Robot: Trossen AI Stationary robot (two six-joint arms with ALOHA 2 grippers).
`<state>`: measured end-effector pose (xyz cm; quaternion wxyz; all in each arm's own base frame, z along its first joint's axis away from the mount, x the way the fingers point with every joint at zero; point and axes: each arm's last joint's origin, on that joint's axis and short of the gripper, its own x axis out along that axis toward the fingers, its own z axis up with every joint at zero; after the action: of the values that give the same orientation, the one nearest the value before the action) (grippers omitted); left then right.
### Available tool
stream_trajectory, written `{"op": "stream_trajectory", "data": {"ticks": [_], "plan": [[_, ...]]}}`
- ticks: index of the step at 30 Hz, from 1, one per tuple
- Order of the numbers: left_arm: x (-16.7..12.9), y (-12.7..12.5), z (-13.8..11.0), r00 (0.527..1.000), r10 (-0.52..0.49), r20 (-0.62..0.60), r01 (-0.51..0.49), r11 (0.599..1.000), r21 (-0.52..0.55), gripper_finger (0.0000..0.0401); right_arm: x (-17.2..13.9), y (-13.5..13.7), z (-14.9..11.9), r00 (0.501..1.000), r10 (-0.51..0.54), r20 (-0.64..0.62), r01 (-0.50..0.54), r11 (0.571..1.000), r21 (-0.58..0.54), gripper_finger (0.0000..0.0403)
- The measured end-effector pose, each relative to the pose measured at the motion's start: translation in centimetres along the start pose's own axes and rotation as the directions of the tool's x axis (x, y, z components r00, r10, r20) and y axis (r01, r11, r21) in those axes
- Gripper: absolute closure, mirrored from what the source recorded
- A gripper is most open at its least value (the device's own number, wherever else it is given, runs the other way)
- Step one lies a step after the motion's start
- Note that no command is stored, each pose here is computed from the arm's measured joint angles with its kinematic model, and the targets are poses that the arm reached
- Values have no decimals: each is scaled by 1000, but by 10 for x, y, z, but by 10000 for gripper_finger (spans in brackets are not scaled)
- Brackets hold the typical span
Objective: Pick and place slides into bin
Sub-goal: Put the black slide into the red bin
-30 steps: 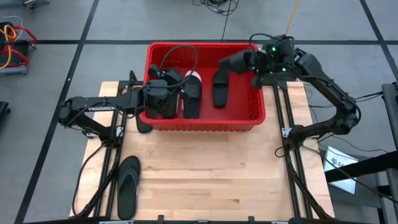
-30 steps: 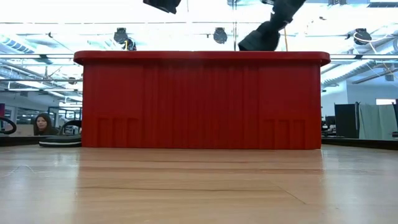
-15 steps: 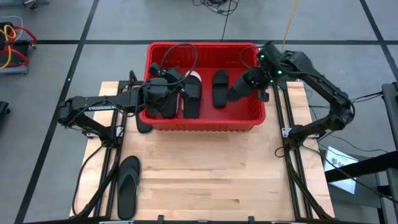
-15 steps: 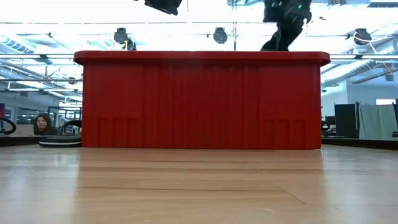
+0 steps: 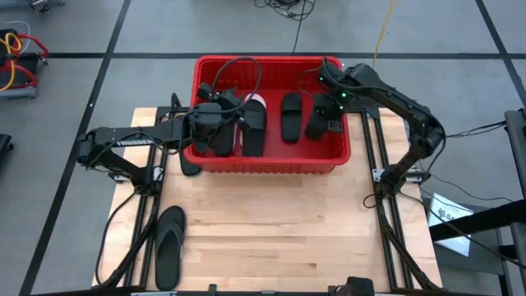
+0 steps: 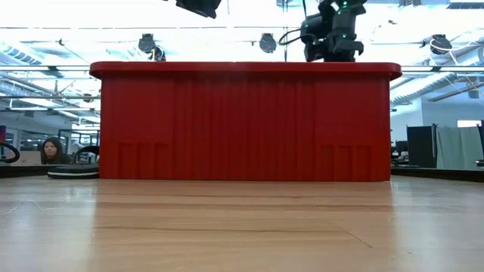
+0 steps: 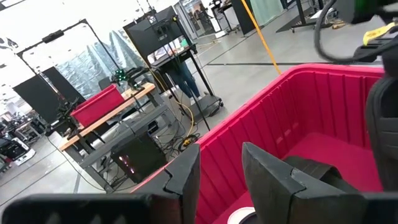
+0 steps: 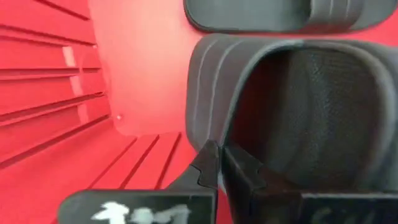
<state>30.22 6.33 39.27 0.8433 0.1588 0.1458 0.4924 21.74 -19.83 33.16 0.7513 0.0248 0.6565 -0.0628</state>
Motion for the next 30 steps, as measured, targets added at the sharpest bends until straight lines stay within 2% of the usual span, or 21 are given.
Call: {"op": "stream_trajectory", "data": {"ticks": [4,8,12,15,19,30], "plan": [[0,0,0,1000,0,0,0,1000,0,274,7,-5,5,1000,-10,-21,10,1000,2,403],[0,0,0,1000,0,0,0,1000,0,274,12,-11,13,999,-41,17,41,999,-23,403],[0,0,0,1000,0,0,0,1000,0,274,13,-18,20,988,-138,72,142,988,-56,403],[0,0,0,1000,0,0,0,1000,0,274,14,-21,22,981,-183,70,188,979,-73,403],[0,0,0,1000,0,0,0,1000,0,274,14,-22,23,980,-182,84,191,975,-117,403],[0,0,0,1000,0,0,0,1000,0,274,14,-24,28,969,-208,133,226,964,-138,393]]}}
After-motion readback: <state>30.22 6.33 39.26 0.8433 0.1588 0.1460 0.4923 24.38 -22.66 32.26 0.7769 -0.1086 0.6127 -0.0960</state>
